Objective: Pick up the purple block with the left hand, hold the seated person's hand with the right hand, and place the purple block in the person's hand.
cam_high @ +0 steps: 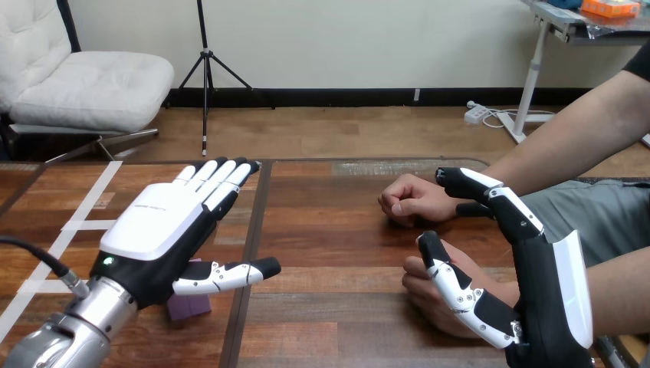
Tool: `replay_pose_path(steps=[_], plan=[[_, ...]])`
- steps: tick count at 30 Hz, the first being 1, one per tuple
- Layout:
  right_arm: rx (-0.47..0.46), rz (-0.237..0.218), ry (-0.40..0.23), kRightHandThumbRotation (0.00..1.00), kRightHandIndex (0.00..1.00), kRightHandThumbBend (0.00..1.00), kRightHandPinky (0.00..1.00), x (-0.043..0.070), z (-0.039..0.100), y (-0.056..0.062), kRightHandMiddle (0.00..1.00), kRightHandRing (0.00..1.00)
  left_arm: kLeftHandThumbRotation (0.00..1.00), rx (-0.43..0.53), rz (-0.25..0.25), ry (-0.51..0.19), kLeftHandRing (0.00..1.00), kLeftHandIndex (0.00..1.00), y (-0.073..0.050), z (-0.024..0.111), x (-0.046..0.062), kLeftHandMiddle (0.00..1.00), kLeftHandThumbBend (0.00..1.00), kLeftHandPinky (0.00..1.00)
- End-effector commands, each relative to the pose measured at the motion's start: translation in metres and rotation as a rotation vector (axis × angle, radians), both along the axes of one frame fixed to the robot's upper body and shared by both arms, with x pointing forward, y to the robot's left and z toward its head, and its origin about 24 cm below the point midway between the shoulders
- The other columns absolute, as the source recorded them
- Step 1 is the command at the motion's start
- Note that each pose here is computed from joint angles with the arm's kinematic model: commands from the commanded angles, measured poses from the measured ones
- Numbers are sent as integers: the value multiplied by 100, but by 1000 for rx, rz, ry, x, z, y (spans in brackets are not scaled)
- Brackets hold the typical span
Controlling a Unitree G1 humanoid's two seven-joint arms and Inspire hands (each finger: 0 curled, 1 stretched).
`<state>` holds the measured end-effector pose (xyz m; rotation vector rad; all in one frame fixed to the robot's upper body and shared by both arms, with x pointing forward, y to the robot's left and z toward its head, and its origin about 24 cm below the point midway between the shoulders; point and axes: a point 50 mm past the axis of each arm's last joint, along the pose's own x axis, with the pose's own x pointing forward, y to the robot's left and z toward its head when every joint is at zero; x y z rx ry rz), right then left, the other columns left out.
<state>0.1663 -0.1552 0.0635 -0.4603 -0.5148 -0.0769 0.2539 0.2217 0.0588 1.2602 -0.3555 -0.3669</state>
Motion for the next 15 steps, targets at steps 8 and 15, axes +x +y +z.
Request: replay_pose_path(steps=[8,15], plan=[[-19,4,-76,32,74,40,67,7,16,-1,76,75,96,5,-6,13,100,100,2,8,14,100,76,100],[-28,3,-79,32,74,40,67,8,17,-2,75,74,96,11,7,38,100,100,4,5,14,100,77,100]])
